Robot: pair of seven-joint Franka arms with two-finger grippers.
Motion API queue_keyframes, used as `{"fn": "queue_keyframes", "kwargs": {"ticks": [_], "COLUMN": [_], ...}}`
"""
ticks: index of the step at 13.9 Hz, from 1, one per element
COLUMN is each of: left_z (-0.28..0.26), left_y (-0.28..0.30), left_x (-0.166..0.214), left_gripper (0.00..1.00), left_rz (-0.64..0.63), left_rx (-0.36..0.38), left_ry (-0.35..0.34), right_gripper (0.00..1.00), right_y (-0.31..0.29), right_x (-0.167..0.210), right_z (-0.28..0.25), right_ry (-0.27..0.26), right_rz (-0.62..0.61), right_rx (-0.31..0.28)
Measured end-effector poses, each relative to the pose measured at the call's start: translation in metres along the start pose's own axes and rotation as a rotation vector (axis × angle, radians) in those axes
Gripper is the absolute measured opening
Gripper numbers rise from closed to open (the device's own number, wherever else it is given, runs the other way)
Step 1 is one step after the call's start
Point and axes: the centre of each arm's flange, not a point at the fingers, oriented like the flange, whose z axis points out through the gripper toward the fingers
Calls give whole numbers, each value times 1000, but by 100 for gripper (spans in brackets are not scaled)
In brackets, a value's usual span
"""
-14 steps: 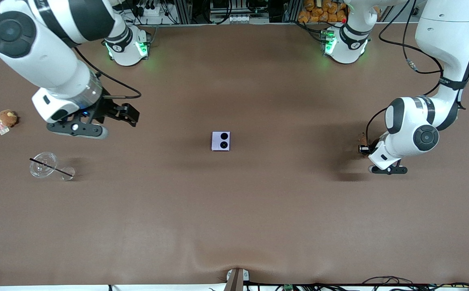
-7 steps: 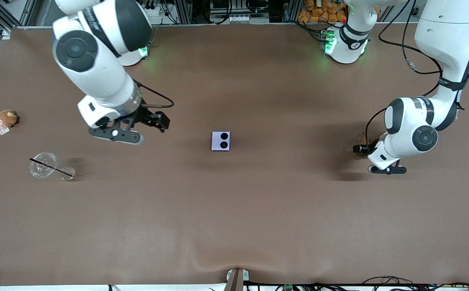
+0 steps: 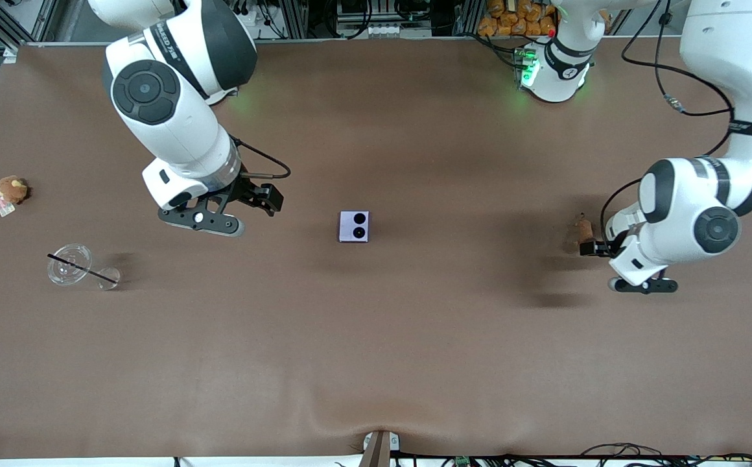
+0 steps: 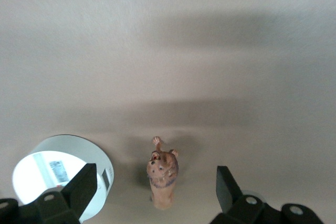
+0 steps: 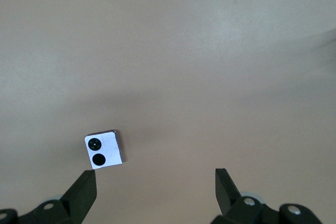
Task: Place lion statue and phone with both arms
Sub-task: 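Reach the right gripper to the phone while the left gripper withdraws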
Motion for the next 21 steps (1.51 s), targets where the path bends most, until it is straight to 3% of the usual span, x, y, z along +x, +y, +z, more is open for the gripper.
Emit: {"fn": "queue_keyframes", "kwargs": {"ticks": [6, 11, 16, 21], "left_z": [-99, -138, -189, -239], "left_y": [16, 13, 6, -10], "left_x": [18, 21, 10, -21], "left_gripper": [100, 100, 100, 100], "left_rz": [25, 19, 8, -21], "left_rx": [-3, -3, 0, 8], "left_ry": [40, 88, 164, 195], "right_gripper": [100, 100, 100, 100], "right_y": [-17, -21, -35, -125], "right_x": [1, 9, 25, -34], "right_z": [23, 42, 95, 191], "right_ry": [-1, -5, -16, -36], "right_rz": [5, 8, -35, -216], "right_rx": [-2, -7, -9, -31]}}
